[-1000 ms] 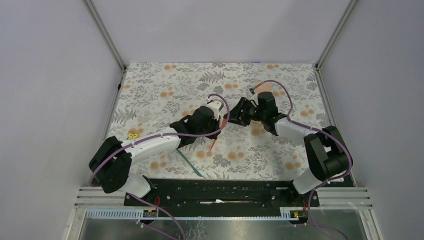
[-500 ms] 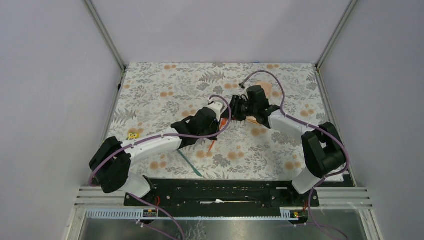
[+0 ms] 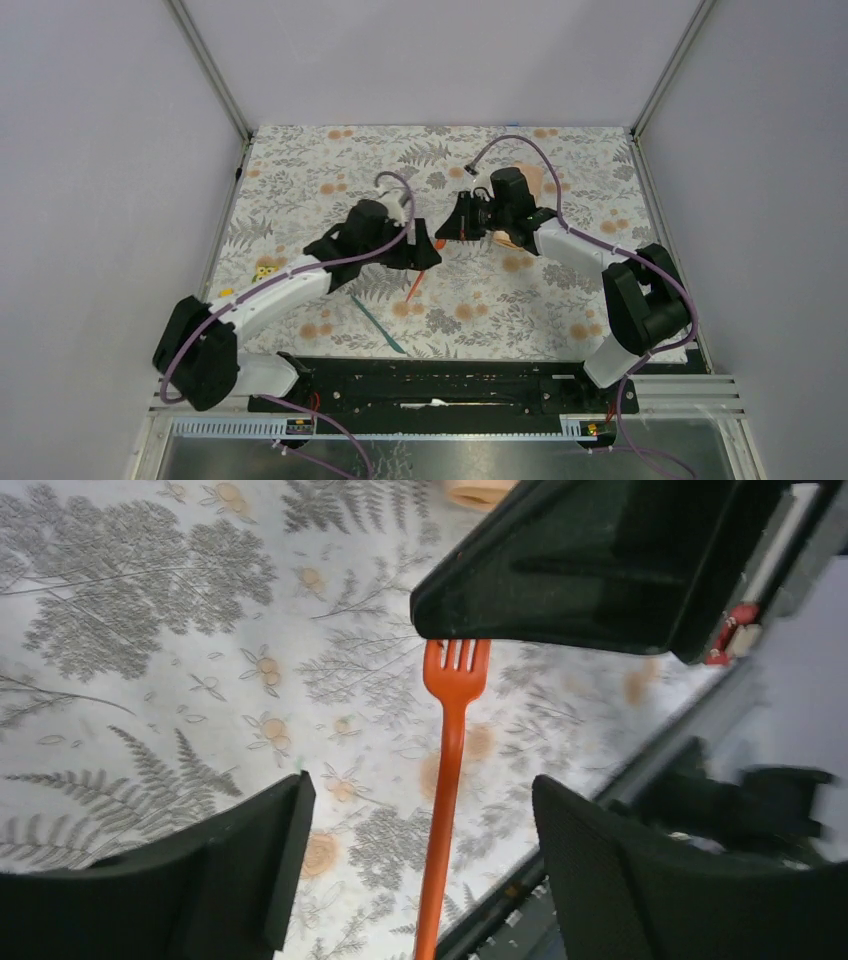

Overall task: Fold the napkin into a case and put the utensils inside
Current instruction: Pass from the left arm to the right, then pass from the right arm to the left

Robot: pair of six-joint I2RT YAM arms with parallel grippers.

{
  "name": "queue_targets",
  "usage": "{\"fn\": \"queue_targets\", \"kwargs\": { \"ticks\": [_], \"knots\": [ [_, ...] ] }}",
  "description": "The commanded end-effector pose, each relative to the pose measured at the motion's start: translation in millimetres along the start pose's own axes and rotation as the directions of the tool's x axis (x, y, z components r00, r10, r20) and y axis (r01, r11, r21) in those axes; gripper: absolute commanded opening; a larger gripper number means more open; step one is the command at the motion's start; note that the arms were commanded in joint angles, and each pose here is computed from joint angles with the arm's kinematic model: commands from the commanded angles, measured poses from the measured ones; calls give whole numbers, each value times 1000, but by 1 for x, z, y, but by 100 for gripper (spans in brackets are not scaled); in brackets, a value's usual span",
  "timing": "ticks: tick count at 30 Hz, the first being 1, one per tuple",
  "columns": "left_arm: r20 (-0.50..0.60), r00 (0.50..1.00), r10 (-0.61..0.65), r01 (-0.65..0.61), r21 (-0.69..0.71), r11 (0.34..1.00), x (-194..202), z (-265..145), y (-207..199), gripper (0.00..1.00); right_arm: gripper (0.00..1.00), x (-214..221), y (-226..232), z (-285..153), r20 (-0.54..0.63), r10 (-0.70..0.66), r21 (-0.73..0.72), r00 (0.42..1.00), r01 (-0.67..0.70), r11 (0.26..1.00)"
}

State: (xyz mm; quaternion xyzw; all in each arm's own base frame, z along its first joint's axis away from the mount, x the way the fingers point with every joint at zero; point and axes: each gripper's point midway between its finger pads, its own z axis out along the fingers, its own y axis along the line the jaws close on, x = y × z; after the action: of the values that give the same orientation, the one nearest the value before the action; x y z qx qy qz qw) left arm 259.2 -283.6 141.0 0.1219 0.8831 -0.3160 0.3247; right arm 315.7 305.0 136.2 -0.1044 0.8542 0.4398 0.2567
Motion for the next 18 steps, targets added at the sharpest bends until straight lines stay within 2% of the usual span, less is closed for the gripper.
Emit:
{"fn": "queue_targets", "kwargs": {
  "ticks": [1, 5, 10, 13, 15, 18],
  "knots": [
    [-19, 985, -170, 164, 393, 905, -10, -44, -50, 89, 0, -31, 70, -17, 71, -149, -271, 986, 163, 949],
    [-28, 981, -189, 176, 521, 835, -6, -63, -62, 89, 0, -33, 89, -23, 75, -129, -363, 989, 147, 920],
    [-1, 981, -194, 148, 650, 746, -6, -84, -80, 84, 0, -39, 100, -30, 103, -111, -394, 988, 143, 908],
    [5, 980, -199, 147, 652, 743, -4, -85, -80, 76, 0, -41, 104, -33, 108, -105, -406, 989, 140, 903],
    [5, 980, -200, 149, 653, 743, -4, -84, -79, 65, 0, -40, 105, -34, 113, -104, -406, 988, 142, 903],
    [-6, 980, -197, 151, 661, 735, -3, -82, -80, 59, 0, -41, 106, -36, 120, -105, -404, 987, 145, 903]
  ]
}}
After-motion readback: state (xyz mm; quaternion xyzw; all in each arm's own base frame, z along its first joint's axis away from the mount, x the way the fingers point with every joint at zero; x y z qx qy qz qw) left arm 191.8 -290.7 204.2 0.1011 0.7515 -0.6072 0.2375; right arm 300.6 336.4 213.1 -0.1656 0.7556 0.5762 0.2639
